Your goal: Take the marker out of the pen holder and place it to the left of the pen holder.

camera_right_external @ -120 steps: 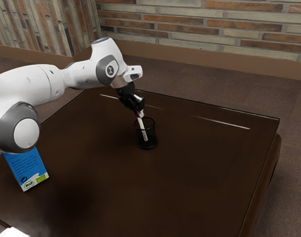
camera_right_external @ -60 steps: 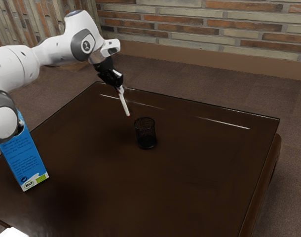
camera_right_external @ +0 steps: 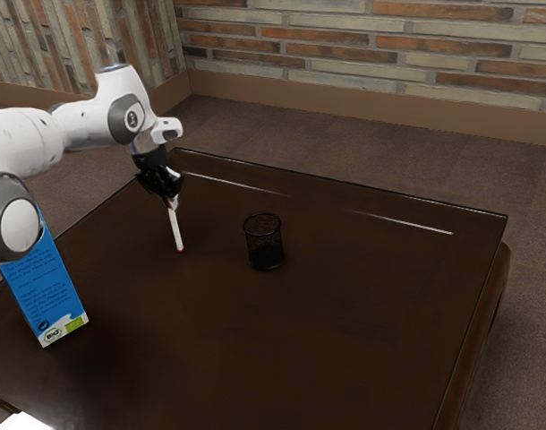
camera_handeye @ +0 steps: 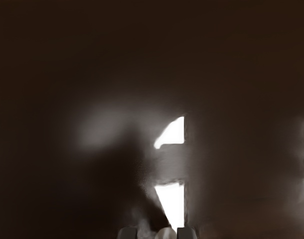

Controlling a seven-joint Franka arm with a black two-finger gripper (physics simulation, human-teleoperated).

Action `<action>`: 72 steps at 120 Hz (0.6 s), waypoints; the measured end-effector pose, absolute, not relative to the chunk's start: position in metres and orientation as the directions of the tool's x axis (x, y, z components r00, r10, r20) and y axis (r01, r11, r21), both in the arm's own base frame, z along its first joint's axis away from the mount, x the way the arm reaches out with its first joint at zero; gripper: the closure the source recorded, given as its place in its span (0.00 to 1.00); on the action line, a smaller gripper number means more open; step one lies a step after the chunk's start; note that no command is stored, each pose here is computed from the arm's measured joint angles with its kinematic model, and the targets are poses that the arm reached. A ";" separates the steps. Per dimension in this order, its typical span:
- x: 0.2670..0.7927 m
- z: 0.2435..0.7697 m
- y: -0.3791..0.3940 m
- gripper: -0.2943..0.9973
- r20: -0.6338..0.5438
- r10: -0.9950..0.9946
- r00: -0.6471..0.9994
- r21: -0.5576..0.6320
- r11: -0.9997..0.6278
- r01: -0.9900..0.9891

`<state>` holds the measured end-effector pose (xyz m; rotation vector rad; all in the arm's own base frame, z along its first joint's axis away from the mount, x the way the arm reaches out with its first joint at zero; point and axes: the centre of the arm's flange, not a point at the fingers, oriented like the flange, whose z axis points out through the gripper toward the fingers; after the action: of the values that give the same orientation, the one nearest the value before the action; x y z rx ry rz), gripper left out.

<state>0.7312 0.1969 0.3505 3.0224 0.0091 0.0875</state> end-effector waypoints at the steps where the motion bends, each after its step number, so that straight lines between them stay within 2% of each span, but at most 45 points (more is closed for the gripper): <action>1: 0.731 0.350 0.197 0.78 0.055 0.008 0.998 0.117 -0.993 0.002; 18: 0.730 0.342 0.198 0.53 0.027 -0.004 1.000 0.114 -0.993 -0.007; 31: 0.729 0.349 0.200 0.41 0.031 -0.008 1.000 0.110 -0.994 -0.011; 49: 0.726 0.377 0.203 0.32 0.057 -0.008 0.998 0.105 -0.994 -0.014; 72: 0.715 0.423 0.184 0.26 0.064 -0.041 0.997 0.097 -0.994 -0.047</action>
<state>0.7150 0.1836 0.4231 3.0406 -0.0668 0.0947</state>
